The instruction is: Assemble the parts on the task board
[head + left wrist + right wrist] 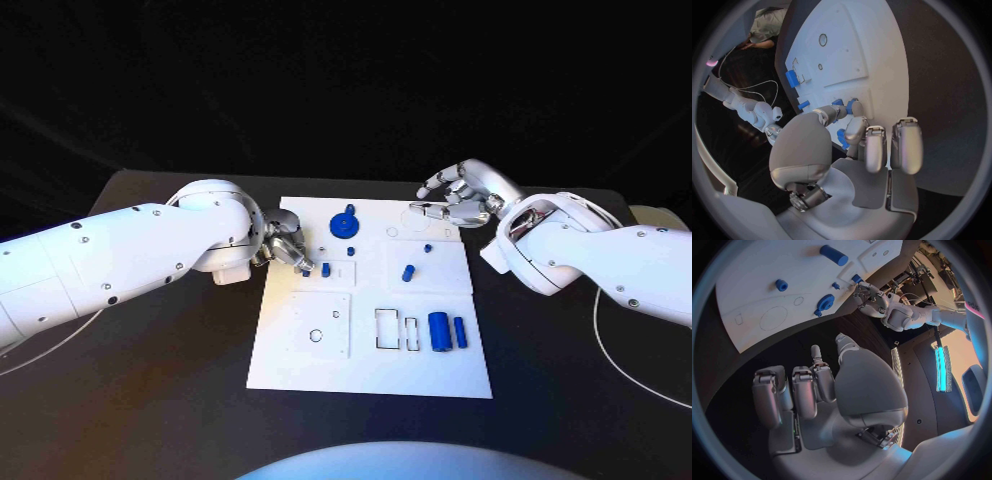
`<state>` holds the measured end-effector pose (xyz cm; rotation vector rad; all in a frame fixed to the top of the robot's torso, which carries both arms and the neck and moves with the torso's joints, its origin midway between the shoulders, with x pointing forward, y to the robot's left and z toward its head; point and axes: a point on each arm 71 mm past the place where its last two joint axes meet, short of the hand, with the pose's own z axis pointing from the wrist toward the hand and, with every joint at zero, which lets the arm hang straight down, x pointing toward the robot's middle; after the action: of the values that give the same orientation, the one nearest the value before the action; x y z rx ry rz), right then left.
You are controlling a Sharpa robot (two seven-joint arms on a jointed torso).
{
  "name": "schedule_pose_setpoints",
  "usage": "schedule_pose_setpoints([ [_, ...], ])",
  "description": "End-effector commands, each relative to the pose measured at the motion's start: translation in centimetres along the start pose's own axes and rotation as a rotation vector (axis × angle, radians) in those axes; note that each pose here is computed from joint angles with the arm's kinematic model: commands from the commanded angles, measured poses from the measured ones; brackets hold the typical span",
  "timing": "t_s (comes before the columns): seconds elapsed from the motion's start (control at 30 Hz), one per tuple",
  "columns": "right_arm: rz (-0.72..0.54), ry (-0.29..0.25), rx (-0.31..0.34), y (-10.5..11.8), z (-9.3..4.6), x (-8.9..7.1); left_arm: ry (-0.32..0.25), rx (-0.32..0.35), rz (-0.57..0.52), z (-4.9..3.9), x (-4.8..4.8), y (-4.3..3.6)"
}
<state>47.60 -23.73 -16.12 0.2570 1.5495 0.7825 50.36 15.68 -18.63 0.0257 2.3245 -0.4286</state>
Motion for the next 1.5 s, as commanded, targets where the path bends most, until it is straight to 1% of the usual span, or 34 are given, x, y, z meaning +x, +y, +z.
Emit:
schedule_pose_setpoints([
  [0.03, -0.01, 0.011, -0.008, 0.09, -0.03, 0.11, 0.047, -0.007, 0.037, 0.24, 0.81, -0.07],
  [0.8, -0.01, 0.01, -0.009, 0.09, 0.0, 0.11, 0.008, -0.026, 0.062, 0.28, 0.5, 0.12],
  [1.13, -0.011, 0.01, -0.009, 0.09, 0.01, 0.12, 0.013, -0.025, 0.056, 0.26, 0.55, 0.12],
  [1.5, -0.011, 0.01, -0.01, 0.1, 0.01, 0.11, 0.036, -0.013, 0.036, 0.32, 0.76, -0.21],
])
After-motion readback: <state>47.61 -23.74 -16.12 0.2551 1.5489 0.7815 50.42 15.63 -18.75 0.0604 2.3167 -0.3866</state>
